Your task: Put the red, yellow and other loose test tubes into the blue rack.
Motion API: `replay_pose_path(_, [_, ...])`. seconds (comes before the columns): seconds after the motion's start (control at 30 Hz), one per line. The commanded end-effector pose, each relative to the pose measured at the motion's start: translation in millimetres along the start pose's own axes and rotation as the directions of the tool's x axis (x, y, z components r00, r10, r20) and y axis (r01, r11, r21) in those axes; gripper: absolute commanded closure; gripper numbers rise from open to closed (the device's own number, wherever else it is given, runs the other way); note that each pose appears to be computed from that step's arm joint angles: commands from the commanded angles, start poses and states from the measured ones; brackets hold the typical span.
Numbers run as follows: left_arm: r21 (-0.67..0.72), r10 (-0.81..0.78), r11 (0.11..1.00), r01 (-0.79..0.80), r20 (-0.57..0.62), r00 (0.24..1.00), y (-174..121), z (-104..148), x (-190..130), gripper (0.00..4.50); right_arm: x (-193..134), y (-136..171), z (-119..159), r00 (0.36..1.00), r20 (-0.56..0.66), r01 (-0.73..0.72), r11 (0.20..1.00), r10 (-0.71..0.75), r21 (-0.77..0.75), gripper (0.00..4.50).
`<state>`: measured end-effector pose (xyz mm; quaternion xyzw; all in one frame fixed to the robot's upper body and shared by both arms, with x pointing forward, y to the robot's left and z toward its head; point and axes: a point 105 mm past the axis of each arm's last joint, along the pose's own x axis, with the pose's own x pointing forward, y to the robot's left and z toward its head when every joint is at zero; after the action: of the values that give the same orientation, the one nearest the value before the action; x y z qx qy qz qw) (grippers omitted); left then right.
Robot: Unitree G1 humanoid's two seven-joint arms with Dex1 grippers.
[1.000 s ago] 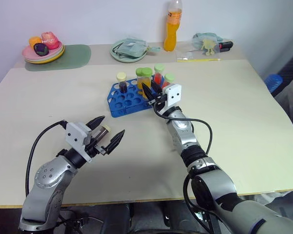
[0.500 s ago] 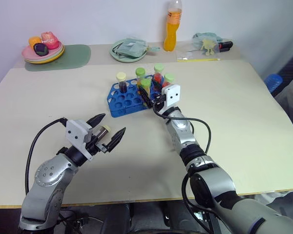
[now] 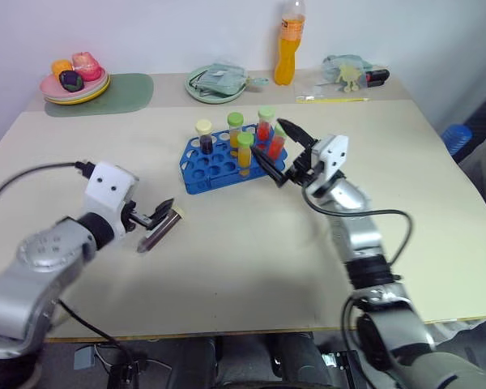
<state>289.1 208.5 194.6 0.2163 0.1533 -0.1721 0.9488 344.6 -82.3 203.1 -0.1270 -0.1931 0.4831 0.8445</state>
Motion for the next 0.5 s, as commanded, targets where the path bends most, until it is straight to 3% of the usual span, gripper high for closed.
replay_pose_path(0.03, [-0.063, -0.191, 0.982, 0.180, -0.294, 0.937, -15.6, -14.9, 3.0, 0.00, -13.4, 45.6, 22.4, 0.912, -0.072, -0.396, 0.913, 0.404, 0.103, 0.34])
replay_pose_path(0.1, [-0.078, -0.220, 0.975, 0.207, -0.408, 0.886, -11.3, -20.6, 5.5, 0.00, -28.2, 61.5, 28.4, 0.831, -0.119, -0.523, 0.836, 0.544, 0.169, 0.34])
replay_pose_path(0.2, [-0.175, -0.293, 0.955, 0.239, -0.442, 0.848, -8.2, -18.3, 16.4, 0.00, -33.2, 68.8, 36.4, 0.783, -0.127, -0.583, 0.789, 0.609, 0.194, 0.34])
replay_pose_path(0.5, [-0.180, -0.292, 0.956, 0.230, -0.549, 0.783, -11.9, -20.9, 45.1, 0.00, -23.5, 67.6, 41.8, 0.827, -0.112, -0.528, 0.830, 0.551, 0.178, 0.34])
